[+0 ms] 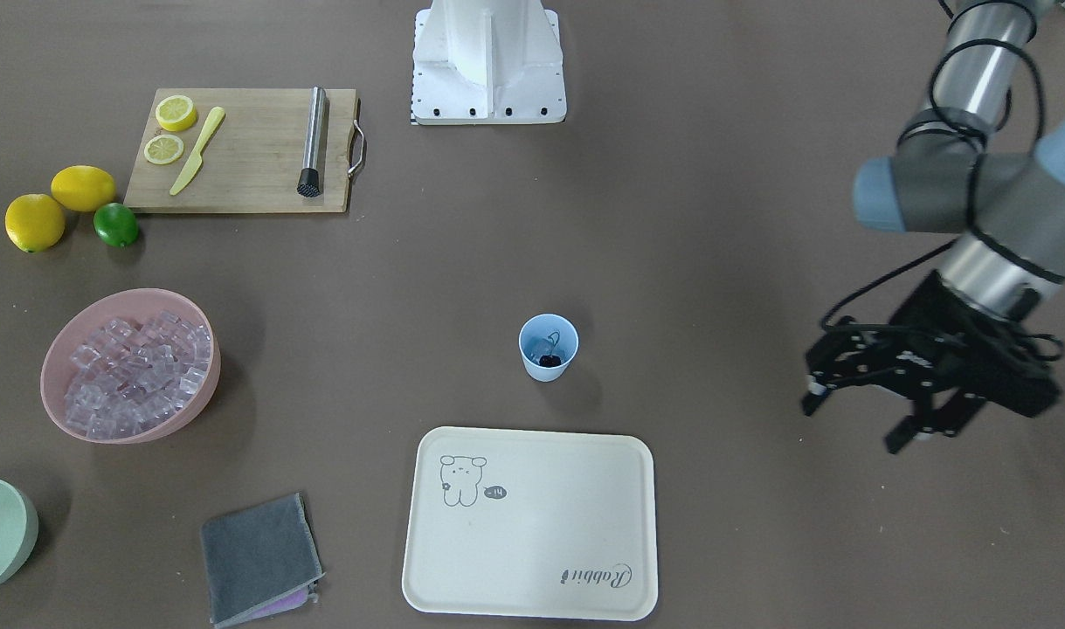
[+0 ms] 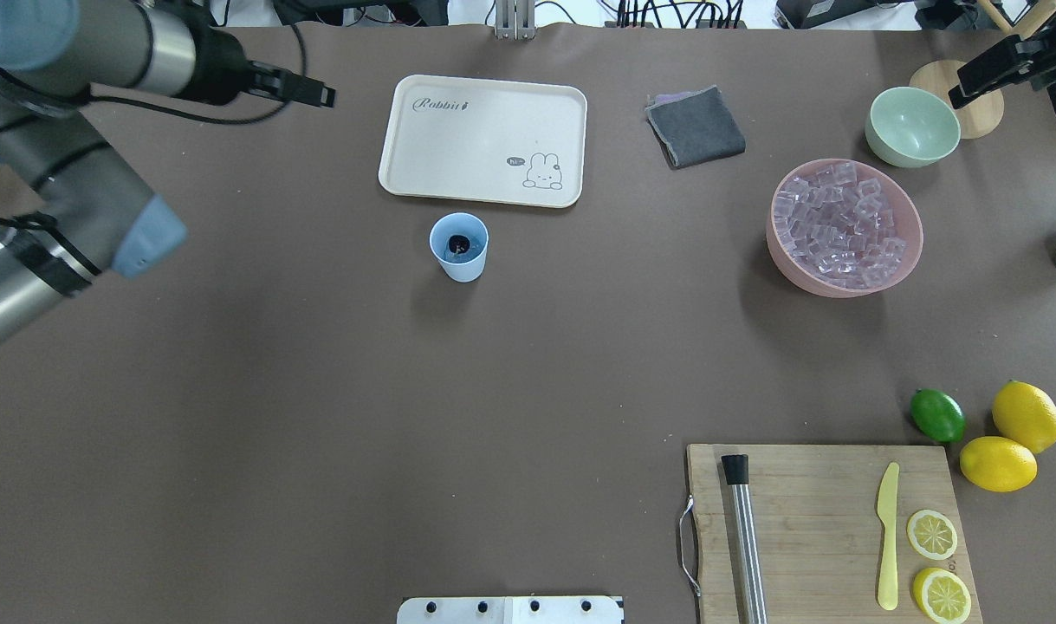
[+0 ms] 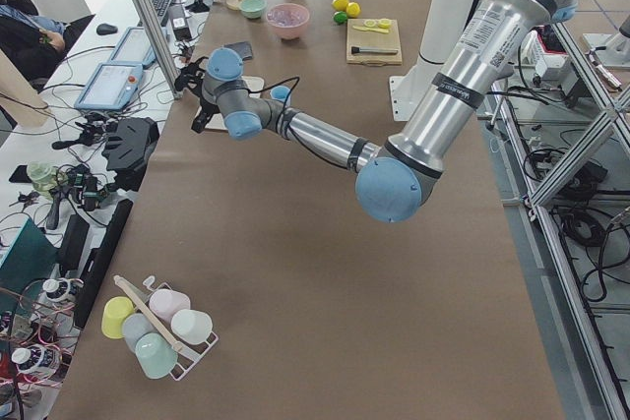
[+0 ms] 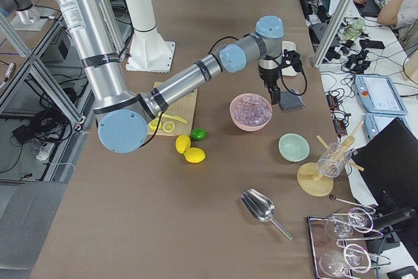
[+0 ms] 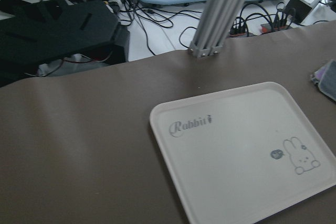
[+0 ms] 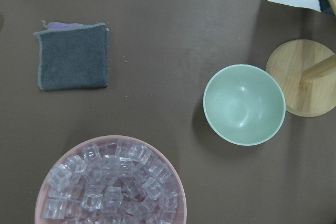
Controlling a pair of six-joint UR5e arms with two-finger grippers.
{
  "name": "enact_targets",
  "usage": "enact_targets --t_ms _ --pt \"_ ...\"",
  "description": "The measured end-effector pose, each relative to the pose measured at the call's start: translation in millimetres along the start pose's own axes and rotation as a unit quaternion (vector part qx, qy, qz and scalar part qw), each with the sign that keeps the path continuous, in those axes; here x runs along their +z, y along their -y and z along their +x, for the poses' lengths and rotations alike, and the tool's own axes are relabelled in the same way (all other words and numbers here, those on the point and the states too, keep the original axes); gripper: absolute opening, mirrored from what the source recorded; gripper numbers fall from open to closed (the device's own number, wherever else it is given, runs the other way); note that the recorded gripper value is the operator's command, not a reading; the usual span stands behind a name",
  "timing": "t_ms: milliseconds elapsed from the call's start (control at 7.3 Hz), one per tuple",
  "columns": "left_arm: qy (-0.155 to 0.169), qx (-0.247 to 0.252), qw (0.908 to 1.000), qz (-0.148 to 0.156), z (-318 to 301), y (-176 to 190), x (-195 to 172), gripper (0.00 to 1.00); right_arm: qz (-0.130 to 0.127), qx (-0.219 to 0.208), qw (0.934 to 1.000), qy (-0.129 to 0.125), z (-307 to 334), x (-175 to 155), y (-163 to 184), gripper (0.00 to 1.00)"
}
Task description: Put ice and cherries in cup
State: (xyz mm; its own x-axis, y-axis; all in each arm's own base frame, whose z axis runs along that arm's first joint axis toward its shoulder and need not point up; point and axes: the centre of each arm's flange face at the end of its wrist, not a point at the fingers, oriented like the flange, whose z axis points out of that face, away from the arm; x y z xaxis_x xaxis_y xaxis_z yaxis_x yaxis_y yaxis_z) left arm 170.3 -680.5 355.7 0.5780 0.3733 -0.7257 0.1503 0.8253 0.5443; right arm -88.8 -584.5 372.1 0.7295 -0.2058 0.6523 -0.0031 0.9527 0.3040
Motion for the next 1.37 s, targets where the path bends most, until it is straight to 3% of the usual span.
enact_targets --t_ms 274,548,822,1369 --pt "0.048 -0.058 0.9970 -0.021 -97.0 12.1 -68.0 0.98 -0.004 0.010 0.9999 -0.001 10.6 2.2 3.6 1.00" --pt "0.067 -0.152 0.9849 -0.049 -184.8 -0.8 -109.3 0.98 -0.011 0.021 0.9997 -0.004 21.0 8.9 5.3 1.00" --pt "0.089 -0.230 0.9657 -0.081 -241.4 -16.4 -128.1 0.98 -0.018 0.043 0.9989 -0.009 42.0 14.6 7.3 1.00" --pt "0.109 -0.286 0.9427 -0.133 -285.4 -43.2 -138.6 0.98 -0.050 0.094 0.9942 0.011 93.1 34.0 6.8 1.00"
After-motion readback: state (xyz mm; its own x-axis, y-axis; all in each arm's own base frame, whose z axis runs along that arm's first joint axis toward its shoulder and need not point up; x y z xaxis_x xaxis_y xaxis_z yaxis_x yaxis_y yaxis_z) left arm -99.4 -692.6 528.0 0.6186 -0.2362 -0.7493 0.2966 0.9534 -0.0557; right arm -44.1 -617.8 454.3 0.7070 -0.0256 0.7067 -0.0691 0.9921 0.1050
